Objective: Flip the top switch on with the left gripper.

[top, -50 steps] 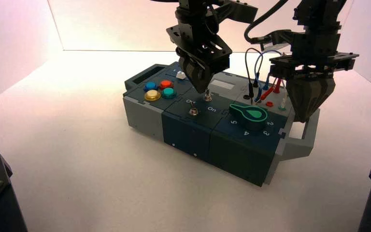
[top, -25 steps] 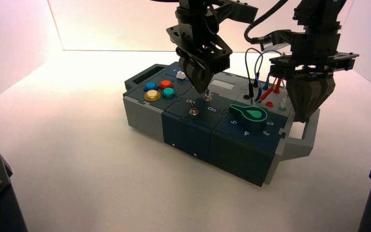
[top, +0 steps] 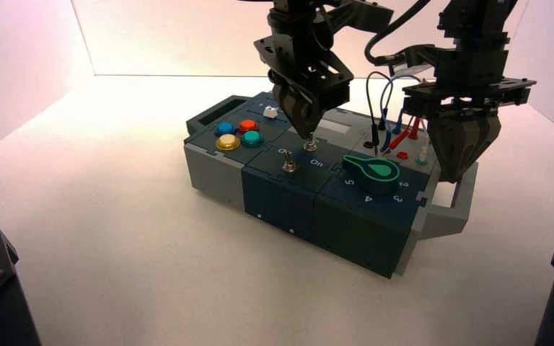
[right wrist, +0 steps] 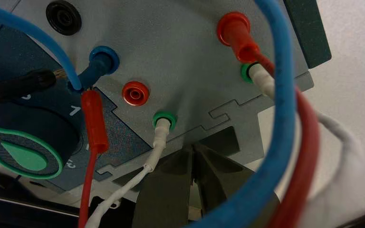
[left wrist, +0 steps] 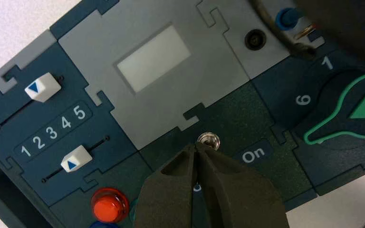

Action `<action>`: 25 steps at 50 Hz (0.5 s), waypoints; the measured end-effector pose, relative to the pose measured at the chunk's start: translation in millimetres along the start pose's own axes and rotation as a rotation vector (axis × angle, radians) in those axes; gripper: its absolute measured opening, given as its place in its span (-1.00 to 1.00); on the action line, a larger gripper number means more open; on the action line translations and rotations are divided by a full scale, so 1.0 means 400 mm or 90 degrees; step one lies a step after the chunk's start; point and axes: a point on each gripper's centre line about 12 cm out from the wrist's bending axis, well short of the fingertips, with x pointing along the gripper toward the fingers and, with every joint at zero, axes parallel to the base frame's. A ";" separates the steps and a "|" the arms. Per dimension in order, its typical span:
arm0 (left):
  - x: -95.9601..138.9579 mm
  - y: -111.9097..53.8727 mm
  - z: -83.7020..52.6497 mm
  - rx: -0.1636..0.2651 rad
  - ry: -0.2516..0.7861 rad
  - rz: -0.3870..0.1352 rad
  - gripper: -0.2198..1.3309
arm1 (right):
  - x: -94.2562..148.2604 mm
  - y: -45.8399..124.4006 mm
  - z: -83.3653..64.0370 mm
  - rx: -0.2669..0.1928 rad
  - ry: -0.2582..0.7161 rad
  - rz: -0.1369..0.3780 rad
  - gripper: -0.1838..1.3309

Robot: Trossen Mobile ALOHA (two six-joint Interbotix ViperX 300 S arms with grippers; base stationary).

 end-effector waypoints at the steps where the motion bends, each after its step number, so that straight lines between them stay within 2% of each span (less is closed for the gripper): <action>1: 0.001 -0.003 0.002 0.001 0.000 -0.001 -0.93 | 0.000 -0.001 0.000 0.001 0.000 0.000 -0.95; 18: 0.005 -0.016 0.007 0.001 -0.001 -0.006 -0.93 | 0.001 -0.001 -0.002 0.001 0.003 0.000 -0.95; 21: 0.007 -0.013 0.007 0.002 -0.002 -0.003 -0.93 | 0.000 -0.001 -0.001 0.000 0.002 -0.001 -0.95; 25: 0.004 0.002 0.001 -0.009 0.005 -0.003 -0.93 | 0.000 0.000 -0.001 0.000 0.002 0.000 -0.96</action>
